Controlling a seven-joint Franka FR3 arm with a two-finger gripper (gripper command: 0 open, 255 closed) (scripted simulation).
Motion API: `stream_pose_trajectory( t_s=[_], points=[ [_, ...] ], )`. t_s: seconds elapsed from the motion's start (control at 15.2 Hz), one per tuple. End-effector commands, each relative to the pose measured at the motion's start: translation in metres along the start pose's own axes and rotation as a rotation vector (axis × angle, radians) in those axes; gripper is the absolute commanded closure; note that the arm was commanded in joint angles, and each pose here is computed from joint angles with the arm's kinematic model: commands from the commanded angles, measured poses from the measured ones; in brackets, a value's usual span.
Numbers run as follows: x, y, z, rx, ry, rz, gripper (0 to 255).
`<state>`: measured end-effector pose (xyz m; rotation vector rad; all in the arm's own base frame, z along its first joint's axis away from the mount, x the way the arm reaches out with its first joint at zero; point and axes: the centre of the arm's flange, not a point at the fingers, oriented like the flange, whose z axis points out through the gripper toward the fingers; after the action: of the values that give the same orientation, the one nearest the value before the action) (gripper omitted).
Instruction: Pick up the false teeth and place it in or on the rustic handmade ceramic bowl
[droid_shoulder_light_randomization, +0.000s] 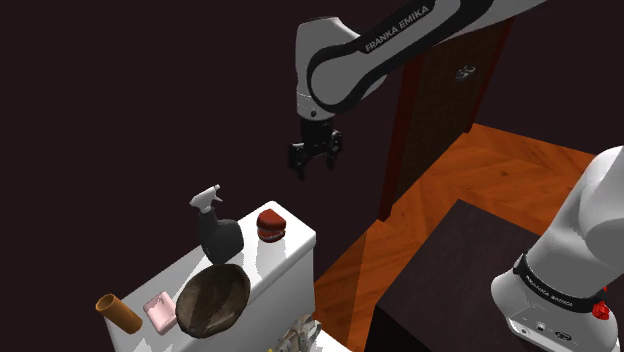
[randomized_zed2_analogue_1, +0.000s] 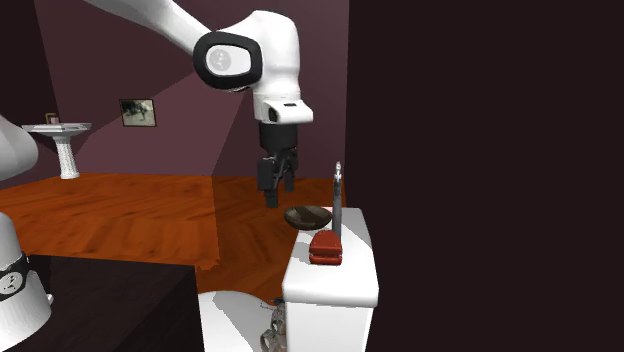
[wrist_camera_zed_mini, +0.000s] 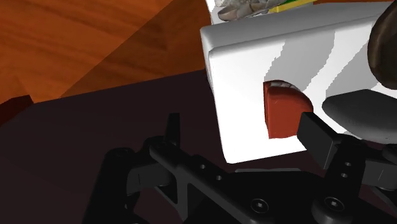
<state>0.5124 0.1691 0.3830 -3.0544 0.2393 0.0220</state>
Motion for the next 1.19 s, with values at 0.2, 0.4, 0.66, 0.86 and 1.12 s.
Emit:
stream_pose_trajectory(
  t_s=[0.2, 0.4, 0.66, 0.86, 1.12],
  points=[
    [0.036, -0.036, 0.042, 0.01, -0.015, 0.002, 0],
    [0.057, -0.059, 0.068, 0.015, -0.024, 0.003, 0],
    [0.084, -0.089, 0.102, 0.022, -0.036, 0.004, 0],
    [0.104, -0.112, 0.127, 0.028, -0.045, 0.004, 0],
    [0.104, -0.114, 0.144, 0.028, -0.045, 0.004, 0]
  ],
)
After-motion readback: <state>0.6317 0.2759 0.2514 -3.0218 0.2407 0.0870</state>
